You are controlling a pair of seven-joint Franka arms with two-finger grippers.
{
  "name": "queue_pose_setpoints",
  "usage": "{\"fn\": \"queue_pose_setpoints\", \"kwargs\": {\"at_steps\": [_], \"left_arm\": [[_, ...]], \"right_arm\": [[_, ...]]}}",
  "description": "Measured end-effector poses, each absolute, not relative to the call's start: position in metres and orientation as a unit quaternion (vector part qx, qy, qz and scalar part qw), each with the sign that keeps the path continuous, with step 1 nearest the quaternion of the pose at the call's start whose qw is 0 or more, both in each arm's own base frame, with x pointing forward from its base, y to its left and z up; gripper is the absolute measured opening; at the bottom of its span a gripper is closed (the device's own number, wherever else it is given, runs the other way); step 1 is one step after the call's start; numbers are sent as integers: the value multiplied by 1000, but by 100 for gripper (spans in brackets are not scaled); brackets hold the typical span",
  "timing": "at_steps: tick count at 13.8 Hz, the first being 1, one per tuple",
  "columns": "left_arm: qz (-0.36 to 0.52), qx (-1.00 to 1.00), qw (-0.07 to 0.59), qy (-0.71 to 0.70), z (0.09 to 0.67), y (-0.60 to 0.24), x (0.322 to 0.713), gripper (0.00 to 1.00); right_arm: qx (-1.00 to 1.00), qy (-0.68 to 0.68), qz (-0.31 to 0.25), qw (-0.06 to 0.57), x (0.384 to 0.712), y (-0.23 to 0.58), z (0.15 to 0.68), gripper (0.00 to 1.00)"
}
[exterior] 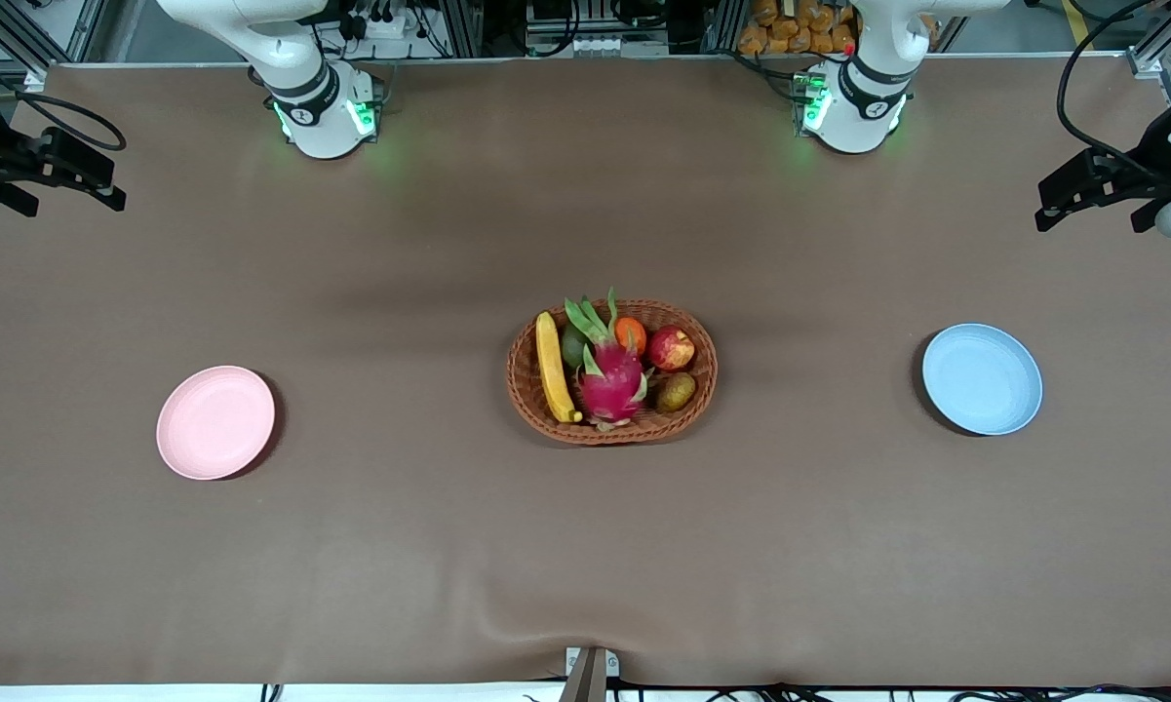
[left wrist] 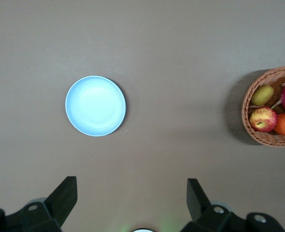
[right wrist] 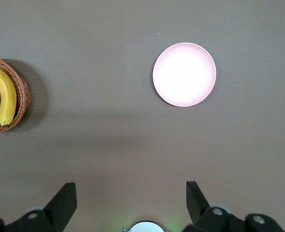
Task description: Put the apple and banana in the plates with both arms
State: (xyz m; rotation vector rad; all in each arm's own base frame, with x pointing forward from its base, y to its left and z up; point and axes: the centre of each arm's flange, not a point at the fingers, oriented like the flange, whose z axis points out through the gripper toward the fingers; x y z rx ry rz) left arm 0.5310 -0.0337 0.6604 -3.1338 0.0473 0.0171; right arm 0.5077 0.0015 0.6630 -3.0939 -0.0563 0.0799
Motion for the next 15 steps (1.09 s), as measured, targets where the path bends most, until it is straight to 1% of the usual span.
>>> {"fn": "queue_pose_setpoints", "kwargs": {"at_steps": [6,12,15], "left_arm": [[17,-1000,0,15,649,-34,536,100],[72,-994,-71,44,581,-88,569,100],[86,-990,-81,71,552,-124,579,100]], "right_arm": [[-999,-18,26,23,508,1,663,100],[-999,-18,26,23,508,1,663,100],[-999,-18,26,23,508,1,662,100]]}}
